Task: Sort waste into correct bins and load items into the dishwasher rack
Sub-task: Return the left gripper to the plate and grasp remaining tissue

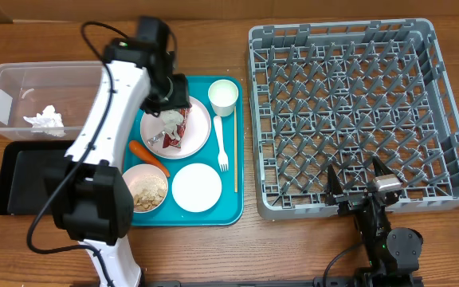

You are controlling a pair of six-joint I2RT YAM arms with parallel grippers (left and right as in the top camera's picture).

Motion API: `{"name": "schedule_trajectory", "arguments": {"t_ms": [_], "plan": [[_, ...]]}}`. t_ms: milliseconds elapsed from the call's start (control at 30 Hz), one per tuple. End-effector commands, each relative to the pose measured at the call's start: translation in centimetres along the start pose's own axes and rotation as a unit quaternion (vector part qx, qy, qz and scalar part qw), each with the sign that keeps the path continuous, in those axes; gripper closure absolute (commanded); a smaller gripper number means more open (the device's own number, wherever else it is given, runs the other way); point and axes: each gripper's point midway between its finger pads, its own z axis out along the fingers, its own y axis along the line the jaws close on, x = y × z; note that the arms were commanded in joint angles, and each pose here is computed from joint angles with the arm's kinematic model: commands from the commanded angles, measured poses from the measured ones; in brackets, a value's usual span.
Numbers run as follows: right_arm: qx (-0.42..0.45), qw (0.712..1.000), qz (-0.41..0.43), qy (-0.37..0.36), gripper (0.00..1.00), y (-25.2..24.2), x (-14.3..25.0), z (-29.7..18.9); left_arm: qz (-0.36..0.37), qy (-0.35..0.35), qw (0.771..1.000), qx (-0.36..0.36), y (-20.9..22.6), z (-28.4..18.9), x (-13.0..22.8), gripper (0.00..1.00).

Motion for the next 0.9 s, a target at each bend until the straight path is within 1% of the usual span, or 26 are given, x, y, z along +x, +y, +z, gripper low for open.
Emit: {"name": "schedule_trajectory", "arguments": {"t_ms": [0, 67, 167, 233, 333, 600, 733, 867], "plan": [[-0.001, 1.0, 0.002, 0.0, 0.0, 0.0, 0.3, 0.0, -0.023, -0.008, 0.998, -0.054, 1.4, 0.5, 0.3, 0.4], [-0.001, 1.0, 0.002, 0.0, 0.0, 0.0, 0.3, 0.0, -0.023, -0.005, 0.998, -0.051, 1.4, 0.8, 0.5, 0.39], [-0.001, 1.0, 0.002, 0.0, 0.0, 0.0, 0.3, 0.0, -0.033, 0.003, 0.998, -0.053, 2.1, 1.3, 0.9, 0.31], [-0.001, 1.0, 0.002, 0.0, 0.0, 0.0, 0.3, 0.0, -0.033, 0.012, 0.999, -0.039, 2.0, 1.7, 1.2, 0.3], [-0.001, 1.0, 0.002, 0.0, 0.0, 0.0, 0.3, 0.0, -0.003, 0.025, 1.0, -0.002, 1.2, 2.6, 1.7, 0.3], [-0.001, 1.0, 0.002, 0.0, 0.0, 0.0, 0.3, 0.0, -0.01, 0.037, 0.999, -0.013, 2.5, 5.4, 3.0, 0.29], [-0.001, 1.0, 0.002, 0.0, 0.0, 0.0, 0.3, 0.0, -0.023, 0.034, 0.999, -0.013, 3.2, 5.8, 2.9, 0.28], [-0.001, 1.0, 0.002, 0.0, 0.0, 0.0, 0.3, 0.0, -0.035, 0.032, 0.999, -0.015, 4.2, 5.7, 2.6, 0.3]]}}
